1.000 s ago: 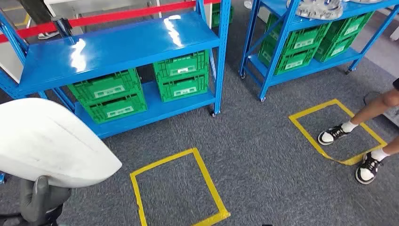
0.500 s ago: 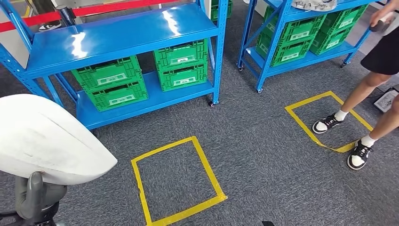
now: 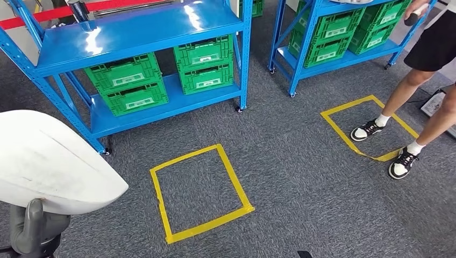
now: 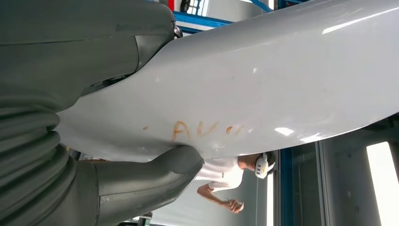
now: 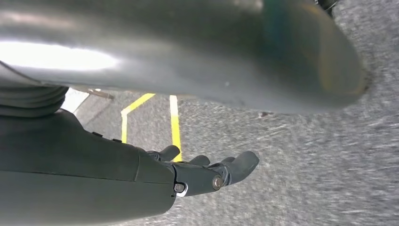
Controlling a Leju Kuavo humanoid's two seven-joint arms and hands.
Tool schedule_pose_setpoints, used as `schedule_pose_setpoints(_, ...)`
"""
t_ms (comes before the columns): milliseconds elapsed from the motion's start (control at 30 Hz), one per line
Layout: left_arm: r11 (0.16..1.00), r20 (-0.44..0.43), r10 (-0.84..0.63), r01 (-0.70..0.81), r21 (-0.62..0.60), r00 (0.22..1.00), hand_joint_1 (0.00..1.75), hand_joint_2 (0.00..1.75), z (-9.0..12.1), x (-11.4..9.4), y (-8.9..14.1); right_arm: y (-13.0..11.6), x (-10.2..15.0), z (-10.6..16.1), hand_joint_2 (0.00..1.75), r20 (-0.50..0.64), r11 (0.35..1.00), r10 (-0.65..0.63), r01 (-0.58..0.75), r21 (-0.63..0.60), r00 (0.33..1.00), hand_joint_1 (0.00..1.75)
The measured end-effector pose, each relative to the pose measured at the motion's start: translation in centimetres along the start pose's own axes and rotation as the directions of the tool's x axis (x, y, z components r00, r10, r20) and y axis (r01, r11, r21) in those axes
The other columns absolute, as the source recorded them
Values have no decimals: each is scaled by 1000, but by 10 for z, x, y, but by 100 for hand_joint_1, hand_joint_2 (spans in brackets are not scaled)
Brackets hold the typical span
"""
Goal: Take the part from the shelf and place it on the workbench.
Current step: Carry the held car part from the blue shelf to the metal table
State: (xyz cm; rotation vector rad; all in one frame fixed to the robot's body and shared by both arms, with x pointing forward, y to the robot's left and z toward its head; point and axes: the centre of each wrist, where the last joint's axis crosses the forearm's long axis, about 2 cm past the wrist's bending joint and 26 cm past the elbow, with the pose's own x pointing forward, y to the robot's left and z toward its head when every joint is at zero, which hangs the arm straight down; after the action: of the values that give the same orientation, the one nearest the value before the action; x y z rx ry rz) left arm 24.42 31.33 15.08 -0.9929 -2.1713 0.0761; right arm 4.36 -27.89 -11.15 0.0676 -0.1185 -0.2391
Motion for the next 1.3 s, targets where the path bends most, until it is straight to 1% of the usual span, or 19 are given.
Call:
schedule_pose_setpoints(167, 1000, -19, 1, -1, 12, 1000, 175, 175, 0, 4, 1, 3, -6, 0, 0, -47, 999, -39, 38, -11, 998, 0)
schedule_pose_setpoints(400, 999, -46, 28, -26, 45, 999, 175, 175, 18, 11, 6, 11, -10, 0, 0, -32, 993, -114, 114, 0, 993, 0)
schedule_pose_setpoints(600, 999, -91, 4, 0, 46, 996, 175, 175, 23, 15, 10, 19, -13, 0, 0, -56, 996, -85, 87, 21, 995, 0)
schedule_pose_setpoints(733, 999, -100, -26, 30, 39, 995, 175, 175, 26, 17, 17, 19, -13, 0, 0, -40, 996, -84, 84, 10, 996, 0)
schedule_pose_setpoints(833, 998, -94, -26, 30, 46, 995, 175, 175, 30, 14, 19, 17, -12, 0, 0, -20, 995, -98, 98, -6, 995, 0)
schedule_pose_setpoints(933, 999, -67, -28, 30, 40, 997, 175, 175, 31, 11, 18, 12, -12, 0, 0, -10, 996, -85, 85, -14, 996, 0)
schedule_pose_setpoints(1133, 999, -20, -24, 25, 43, 1000, 175, 175, 28, 7, 2, 1, -8, 0, 0, -1, 1000, -18, 18, -19, 1000, 0)
schedule_pose_setpoints(1300, 998, 10, -12, 11, 61, 1000, 175, 175, 26, 2, -5, -6, -6, 0, 0, -6, 999, 15, -15, -33, 1000, 0)
